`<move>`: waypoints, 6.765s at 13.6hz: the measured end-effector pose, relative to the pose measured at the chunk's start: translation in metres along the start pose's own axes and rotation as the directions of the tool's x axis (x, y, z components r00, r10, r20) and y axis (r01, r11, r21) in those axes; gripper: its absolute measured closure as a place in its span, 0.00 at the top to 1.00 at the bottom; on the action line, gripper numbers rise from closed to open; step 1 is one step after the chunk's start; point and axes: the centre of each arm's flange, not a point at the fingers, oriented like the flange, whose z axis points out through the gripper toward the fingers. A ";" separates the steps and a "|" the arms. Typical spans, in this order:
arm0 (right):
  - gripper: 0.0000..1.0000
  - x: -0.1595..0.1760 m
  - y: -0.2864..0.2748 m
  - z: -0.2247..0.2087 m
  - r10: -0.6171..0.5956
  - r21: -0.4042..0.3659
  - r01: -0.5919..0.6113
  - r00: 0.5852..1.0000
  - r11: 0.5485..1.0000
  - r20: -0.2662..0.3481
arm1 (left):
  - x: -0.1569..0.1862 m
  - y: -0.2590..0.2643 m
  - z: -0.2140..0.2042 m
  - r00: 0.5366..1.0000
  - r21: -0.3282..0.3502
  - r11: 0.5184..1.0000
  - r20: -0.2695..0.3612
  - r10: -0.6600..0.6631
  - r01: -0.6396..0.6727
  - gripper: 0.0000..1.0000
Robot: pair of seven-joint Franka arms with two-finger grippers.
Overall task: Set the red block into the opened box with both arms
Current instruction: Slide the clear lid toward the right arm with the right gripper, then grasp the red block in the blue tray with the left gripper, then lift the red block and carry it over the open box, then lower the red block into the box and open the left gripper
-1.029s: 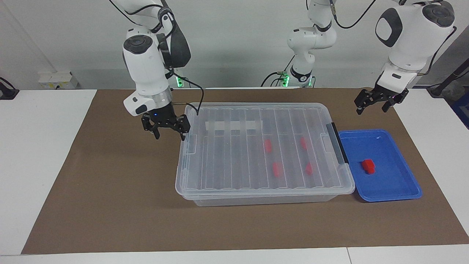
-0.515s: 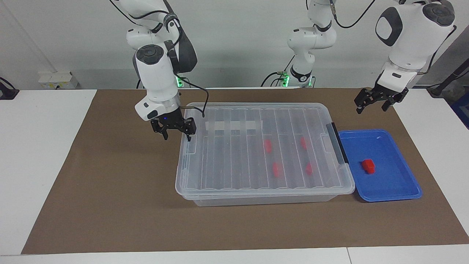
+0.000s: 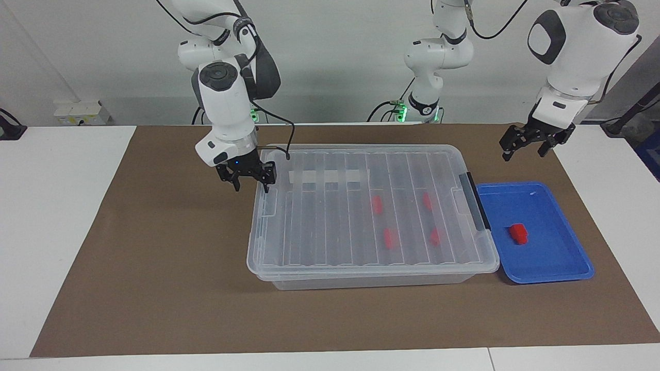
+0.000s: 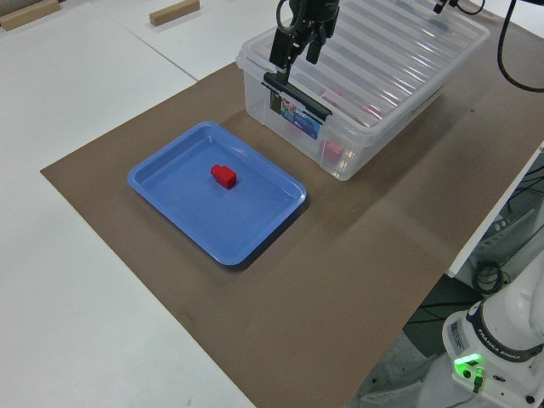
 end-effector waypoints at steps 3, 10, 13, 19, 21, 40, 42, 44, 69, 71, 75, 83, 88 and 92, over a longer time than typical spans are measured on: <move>0.85 0.000 0.004 0.000 -0.025 -0.025 0.025 1.000 0.999 -0.006 | -0.008 0.019 0.027 0.995 -0.010 0.995 -0.036 -0.095 0.095 1.00; 1.00 0.018 0.070 0.006 -0.160 -0.044 0.162 0.986 0.986 0.048 | -0.007 0.033 0.032 0.994 -0.021 0.997 -0.083 -0.074 0.072 1.00; 1.00 0.022 0.103 0.006 -0.259 -0.041 0.263 0.962 0.964 0.085 | 0.015 0.017 0.056 0.989 -0.025 0.998 -0.132 -0.060 0.058 1.00; 1.00 0.028 0.155 0.006 -0.443 -0.015 0.448 0.889 0.894 0.118 | 0.066 -0.031 0.140 0.997 -0.008 1.000 -0.081 -0.015 0.014 1.00; 1.00 0.030 0.170 0.006 -0.478 -0.009 0.482 0.870 0.876 0.119 | 0.074 -0.056 0.176 0.999 -0.059 0.998 -0.039 -0.022 0.020 1.00; 1.00 0.003 0.094 -0.083 -0.111 -0.063 0.112 0.994 0.992 0.009 | 0.080 -0.095 0.285 0.992 -0.079 0.989 -0.022 0.122 -0.123 0.80; 1.00 0.005 0.091 -0.107 -0.038 -0.030 0.038 0.999 0.999 -0.005 | 0.080 -0.091 0.285 0.992 -0.081 0.988 -0.020 0.128 -0.129 0.55; 1.00 0.005 0.093 -0.131 0.002 -0.004 -0.002 1.000 1.000 -0.003 | 0.080 -0.089 0.282 0.987 -0.062 0.985 -0.015 0.161 -0.162 0.34; 1.00 0.000 0.111 -0.176 0.032 -0.047 -0.027 0.995 0.999 0.100 | 0.019 0.241 0.137 0.979 -0.032 0.978 0.003 -0.204 0.204 0.34; 1.00 0.000 0.112 -0.174 0.033 -0.048 -0.028 0.994 0.998 0.103 | -0.001 0.233 0.171 0.980 -0.018 0.980 0.020 -0.199 0.199 0.34; 1.00 0.003 0.111 -0.167 0.031 -0.045 -0.027 0.995 0.999 0.091 | -0.011 0.229 0.191 0.980 -0.025 0.980 0.013 -0.196 0.197 0.34; 1.00 0.005 0.119 -0.155 0.047 -0.042 -0.044 0.996 0.998 0.072 | -0.042 0.222 0.244 0.982 -0.045 0.981 -0.003 -0.187 0.187 0.34; 1.00 0.007 0.128 -0.152 0.055 -0.042 -0.052 0.996 0.998 0.069 | -0.043 0.222 0.247 0.982 -0.047 0.981 -0.004 -0.188 0.187 0.34; 0.97 0.015 0.149 -0.143 0.060 -0.037 -0.059 0.997 0.998 0.047 | -0.043 0.223 0.253 0.982 -0.050 0.981 -0.007 -0.187 0.187 0.34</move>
